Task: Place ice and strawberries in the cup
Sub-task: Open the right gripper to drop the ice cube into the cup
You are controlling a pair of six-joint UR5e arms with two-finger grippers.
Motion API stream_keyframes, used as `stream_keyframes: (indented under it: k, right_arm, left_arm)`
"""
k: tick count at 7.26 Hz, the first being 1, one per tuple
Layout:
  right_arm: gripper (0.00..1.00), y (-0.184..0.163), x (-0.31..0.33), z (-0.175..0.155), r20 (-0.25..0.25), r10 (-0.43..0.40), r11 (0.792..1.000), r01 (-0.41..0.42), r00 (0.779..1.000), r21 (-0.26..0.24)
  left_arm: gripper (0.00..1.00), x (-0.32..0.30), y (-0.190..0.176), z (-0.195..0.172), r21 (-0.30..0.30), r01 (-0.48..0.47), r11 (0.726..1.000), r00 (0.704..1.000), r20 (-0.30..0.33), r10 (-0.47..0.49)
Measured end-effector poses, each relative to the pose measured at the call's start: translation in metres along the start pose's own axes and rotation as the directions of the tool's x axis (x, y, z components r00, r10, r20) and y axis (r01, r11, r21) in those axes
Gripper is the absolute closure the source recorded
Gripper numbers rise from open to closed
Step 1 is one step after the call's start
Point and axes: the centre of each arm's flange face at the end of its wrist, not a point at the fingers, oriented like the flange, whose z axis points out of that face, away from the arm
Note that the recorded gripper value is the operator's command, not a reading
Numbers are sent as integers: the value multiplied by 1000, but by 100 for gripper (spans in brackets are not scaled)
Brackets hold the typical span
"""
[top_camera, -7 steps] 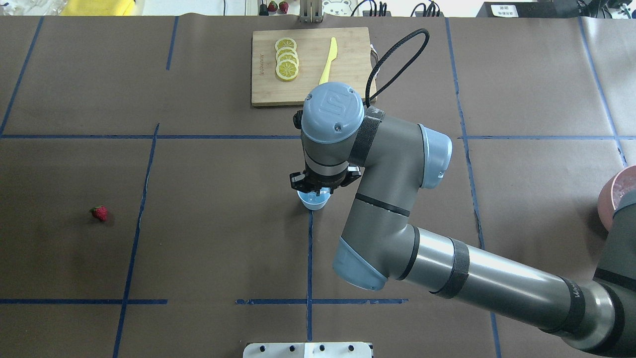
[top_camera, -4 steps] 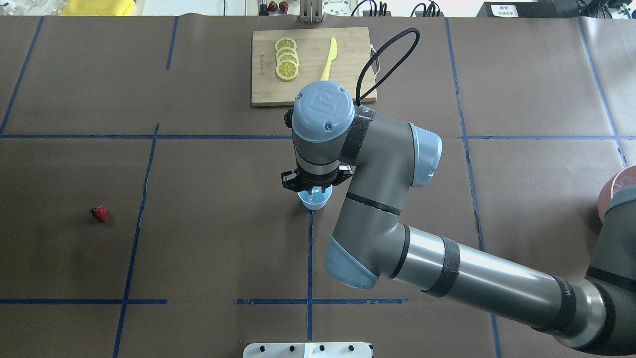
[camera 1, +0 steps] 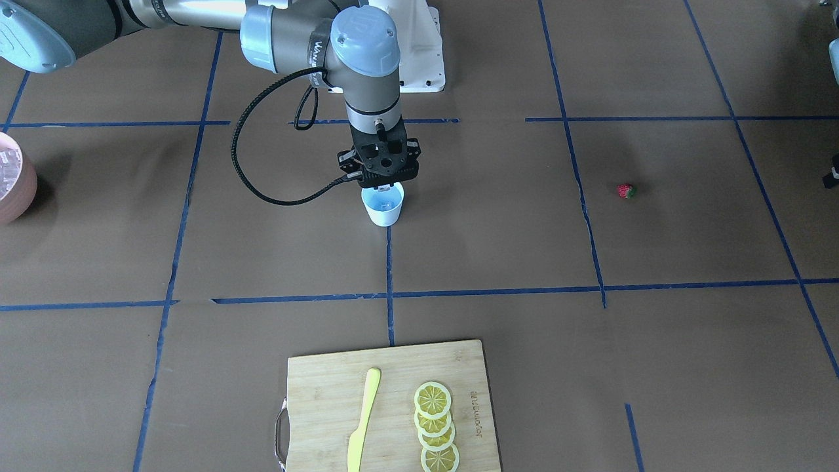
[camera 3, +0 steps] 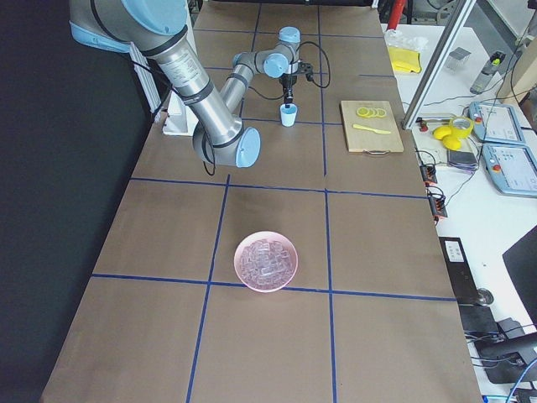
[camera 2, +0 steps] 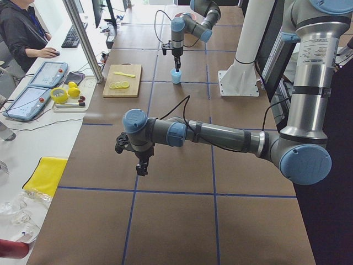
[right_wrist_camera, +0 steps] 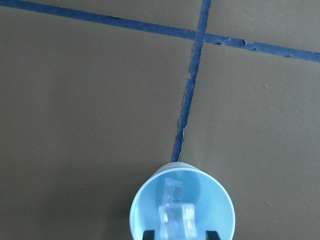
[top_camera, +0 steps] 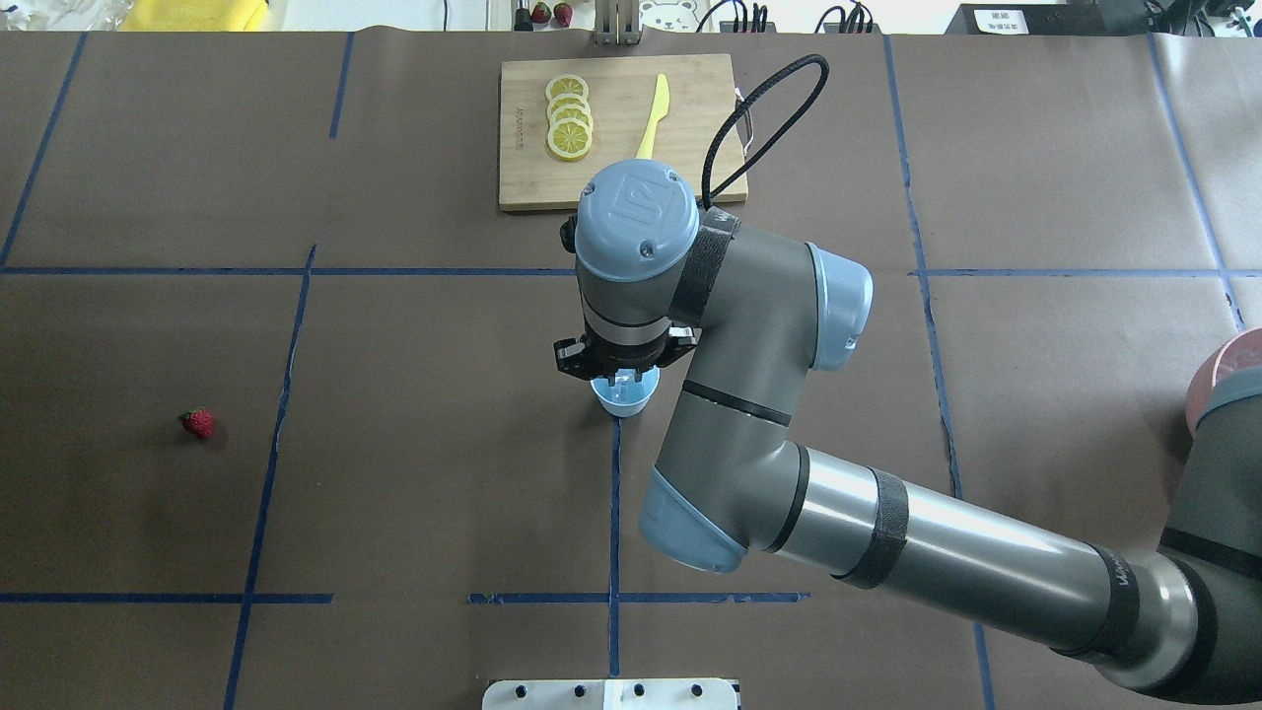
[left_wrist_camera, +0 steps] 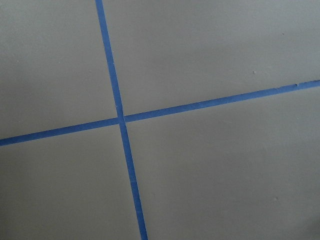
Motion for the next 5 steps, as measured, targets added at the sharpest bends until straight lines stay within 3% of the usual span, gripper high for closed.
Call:
stream_keyframes:
  k: [3,5]
  right_arm:
    - [0,-3,1,-9,2,4,1000,-4,1000,26]
    - [0,-9,14,-42,15,20,998,-21,1000,55]
  left_arm:
    - [0,0,0,0,0,1,1000,1000,0,-1]
    - [0,1,-1,-1,2,3,1000,1000,0,-3]
